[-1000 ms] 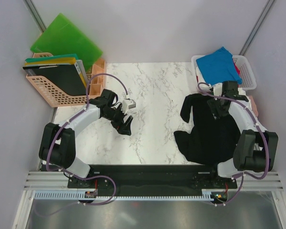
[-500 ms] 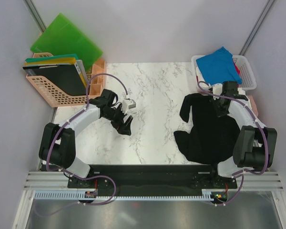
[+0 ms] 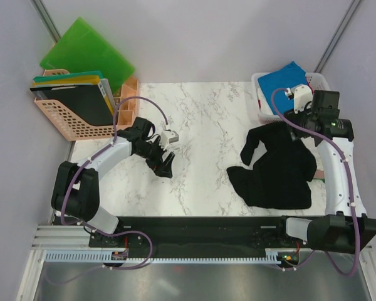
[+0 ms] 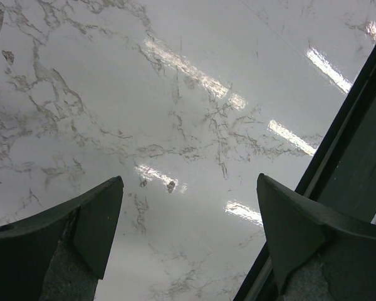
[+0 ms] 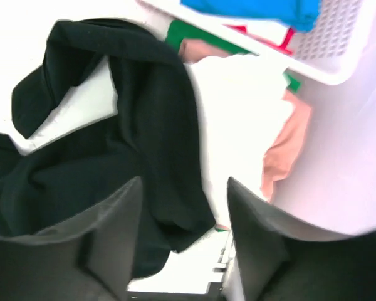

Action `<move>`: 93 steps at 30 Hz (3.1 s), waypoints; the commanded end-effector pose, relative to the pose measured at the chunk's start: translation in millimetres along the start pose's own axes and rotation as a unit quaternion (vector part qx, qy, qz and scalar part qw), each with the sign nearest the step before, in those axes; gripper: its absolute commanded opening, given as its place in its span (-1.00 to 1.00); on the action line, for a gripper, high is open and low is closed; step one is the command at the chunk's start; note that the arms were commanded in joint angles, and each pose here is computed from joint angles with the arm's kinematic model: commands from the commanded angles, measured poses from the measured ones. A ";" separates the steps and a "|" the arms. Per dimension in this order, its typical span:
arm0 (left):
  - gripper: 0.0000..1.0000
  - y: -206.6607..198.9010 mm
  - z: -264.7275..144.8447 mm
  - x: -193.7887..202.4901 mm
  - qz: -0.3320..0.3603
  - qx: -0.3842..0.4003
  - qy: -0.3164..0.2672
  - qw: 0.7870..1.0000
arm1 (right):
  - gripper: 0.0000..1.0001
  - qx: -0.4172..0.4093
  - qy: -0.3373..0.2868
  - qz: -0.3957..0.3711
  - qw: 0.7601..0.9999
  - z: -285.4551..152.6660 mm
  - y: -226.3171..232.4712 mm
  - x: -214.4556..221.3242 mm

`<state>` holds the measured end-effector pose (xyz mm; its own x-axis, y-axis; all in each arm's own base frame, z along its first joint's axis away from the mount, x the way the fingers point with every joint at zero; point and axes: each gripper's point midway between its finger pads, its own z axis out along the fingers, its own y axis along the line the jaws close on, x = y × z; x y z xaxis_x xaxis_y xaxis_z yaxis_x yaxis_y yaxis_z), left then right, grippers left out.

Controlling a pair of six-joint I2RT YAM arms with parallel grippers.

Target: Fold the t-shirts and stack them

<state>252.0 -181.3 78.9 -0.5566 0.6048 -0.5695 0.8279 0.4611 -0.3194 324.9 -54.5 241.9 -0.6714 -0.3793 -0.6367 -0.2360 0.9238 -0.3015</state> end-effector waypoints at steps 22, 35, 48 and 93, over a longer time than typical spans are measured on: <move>0.85 15.4 -20.5 -20.0 0.043 -0.075 -0.028 0.996 | 0.63 -0.112 0.153 -0.026 0.981 -9.9 73.8 171.7; 0.91 62.2 -109.7 -36.7 0.099 -0.296 -0.072 0.947 | 0.75 -0.159 0.179 0.117 0.964 14.3 7.1 237.2; 0.90 67.9 -101.2 -42.3 0.080 -0.281 -0.069 0.954 | 0.71 -0.274 0.152 0.112 0.943 19.3 31.5 248.6; 0.88 63.6 -90.8 -30.6 0.068 -0.262 -0.060 0.961 | -1.00 -0.306 -0.184 0.017 0.934 -65.0 39.7 -14.2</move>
<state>308.7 -104.6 135.9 -0.4364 0.6306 -0.6418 0.7164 0.6751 0.1762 257.2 -60.7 215.0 -0.5859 -0.3580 -0.7271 -0.5929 0.8010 0.0834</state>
